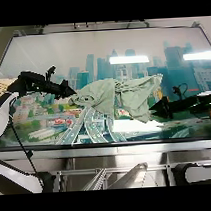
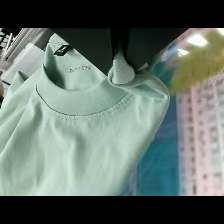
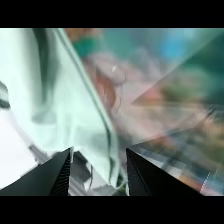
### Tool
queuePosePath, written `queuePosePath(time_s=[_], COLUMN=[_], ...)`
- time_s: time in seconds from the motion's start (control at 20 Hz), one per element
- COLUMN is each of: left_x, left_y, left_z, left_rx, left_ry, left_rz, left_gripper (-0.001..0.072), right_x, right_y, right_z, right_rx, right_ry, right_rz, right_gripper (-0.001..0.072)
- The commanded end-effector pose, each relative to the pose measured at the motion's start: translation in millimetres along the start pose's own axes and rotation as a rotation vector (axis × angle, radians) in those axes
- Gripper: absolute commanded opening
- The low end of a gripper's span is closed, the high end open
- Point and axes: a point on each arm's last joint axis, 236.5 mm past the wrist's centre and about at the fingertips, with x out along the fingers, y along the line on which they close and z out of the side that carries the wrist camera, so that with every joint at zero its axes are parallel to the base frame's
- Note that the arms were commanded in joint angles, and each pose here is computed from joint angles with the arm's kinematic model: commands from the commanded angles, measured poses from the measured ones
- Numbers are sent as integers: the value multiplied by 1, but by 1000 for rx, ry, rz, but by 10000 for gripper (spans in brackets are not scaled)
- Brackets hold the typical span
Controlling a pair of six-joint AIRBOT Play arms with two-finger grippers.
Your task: Fold the shirts.
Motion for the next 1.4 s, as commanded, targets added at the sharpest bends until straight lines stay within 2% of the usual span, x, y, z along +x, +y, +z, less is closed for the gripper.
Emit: queuePosePath(time_s=[0.0, 0.05, 0.1, 0.3, 0.4, 0.5, 0.55, 0.65, 0.8, 0.9, 1.0, 1.2, 1.35], left_x=[0, -1, -4, -71, -139, -225, -264, -339, -407, -422, -418, -379, -336], left_y=[-4, -6, -12, -75, -133, -196, -226, -281, -323, -321, -302, -246, -200], left_z=[-4, -6, -7, 4, 13, 10, 2, -30, -82, -100, -105, -98, -98], left_rx=[-2, -2, 5, 157, 301, 470, 545, 701, 816, 799, 736, 574, 439], left_ry=[26, 34, 36, -45, -172, -368, -466, -666, -874, -932, -924, -803, -663], left_rz=[-13, -19, -29, -69, -90, -43, -14, 66, 195, 247, 260, 203, 135], left_gripper=[21, 21, 21, 21, 21, 21, 22, 22, 23, 24, 24, 24, 24], right_x=[39, 46, 46, -25, -112, -222, -268, -336, -386, -387, -380, -360, -337], right_y=[14, 32, 53, 164, 242, 318, 346, 383, 400, 399, 404, 401, 388], right_z=[-29, -31, -29, -9, -6, -33, -58, -115, -175, -189, -194, -181, -165], right_rx=[-71, -109, -139, -366, -565, -801, -908, -1103, -1223, -1242, -1260, -1248, -1207], right_ry=[95, 98, 87, -39, -229, -495, -610, -851, -1164, -1230, -1205, -1057, -931], right_rz=[-23, 28, 98, 368, 498, 581, 592, 507, 316, 227, 244, 321, 306], right_gripper=[417, 179, 18, 17, 17, 17, 17, 17, 17, 17, 16, 17, 16])
